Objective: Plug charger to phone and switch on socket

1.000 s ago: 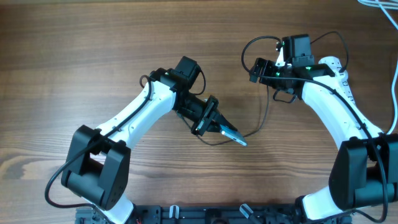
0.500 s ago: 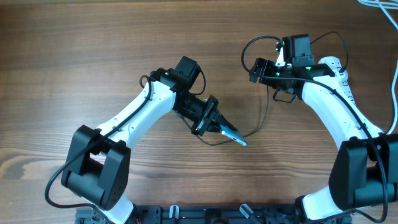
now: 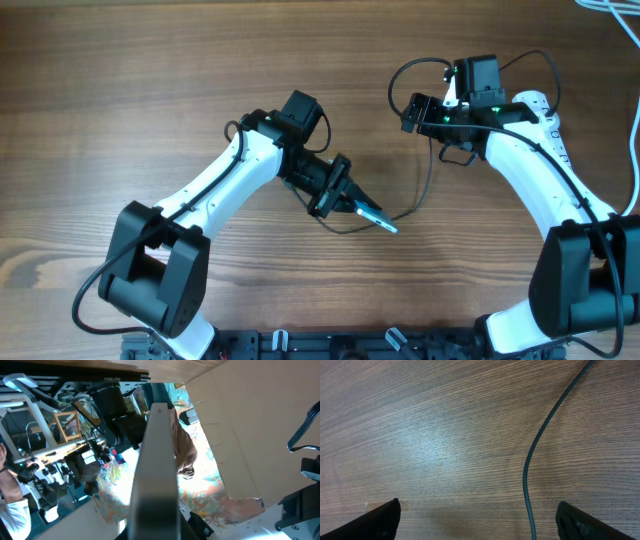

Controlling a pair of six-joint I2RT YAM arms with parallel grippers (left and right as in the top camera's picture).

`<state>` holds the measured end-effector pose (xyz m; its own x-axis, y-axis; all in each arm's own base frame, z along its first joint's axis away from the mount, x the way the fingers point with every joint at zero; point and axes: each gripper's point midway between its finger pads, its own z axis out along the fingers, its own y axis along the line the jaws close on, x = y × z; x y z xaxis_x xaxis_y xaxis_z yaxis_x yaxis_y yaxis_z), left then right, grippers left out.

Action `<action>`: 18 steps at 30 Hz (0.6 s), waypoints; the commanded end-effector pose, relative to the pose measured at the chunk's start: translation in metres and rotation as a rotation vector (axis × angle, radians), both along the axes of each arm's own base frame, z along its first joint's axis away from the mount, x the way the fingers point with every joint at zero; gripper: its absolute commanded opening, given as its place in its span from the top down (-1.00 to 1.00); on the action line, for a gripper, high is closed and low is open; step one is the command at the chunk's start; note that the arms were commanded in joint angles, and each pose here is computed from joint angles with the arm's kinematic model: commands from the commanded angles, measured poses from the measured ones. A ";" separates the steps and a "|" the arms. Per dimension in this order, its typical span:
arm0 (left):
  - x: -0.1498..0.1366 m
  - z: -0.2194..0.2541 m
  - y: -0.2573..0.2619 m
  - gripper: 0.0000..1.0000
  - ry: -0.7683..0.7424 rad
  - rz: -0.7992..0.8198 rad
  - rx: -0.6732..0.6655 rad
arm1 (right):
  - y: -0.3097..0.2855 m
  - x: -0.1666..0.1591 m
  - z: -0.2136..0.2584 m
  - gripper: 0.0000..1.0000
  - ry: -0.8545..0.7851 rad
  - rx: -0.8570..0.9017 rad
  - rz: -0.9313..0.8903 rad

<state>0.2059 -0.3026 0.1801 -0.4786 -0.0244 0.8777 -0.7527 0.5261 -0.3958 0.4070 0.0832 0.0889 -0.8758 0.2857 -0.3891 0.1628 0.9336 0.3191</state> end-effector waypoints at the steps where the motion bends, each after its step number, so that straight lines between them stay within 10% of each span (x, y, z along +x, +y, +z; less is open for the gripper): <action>1: -0.003 0.019 -0.002 0.92 0.016 -0.001 -0.047 | -0.003 0.002 -0.005 -0.99 0.006 -0.012 -0.015; 18: -0.003 0.019 -0.002 0.92 0.016 -0.001 -0.047 | -0.003 0.002 -0.005 -1.00 0.006 -0.013 -0.015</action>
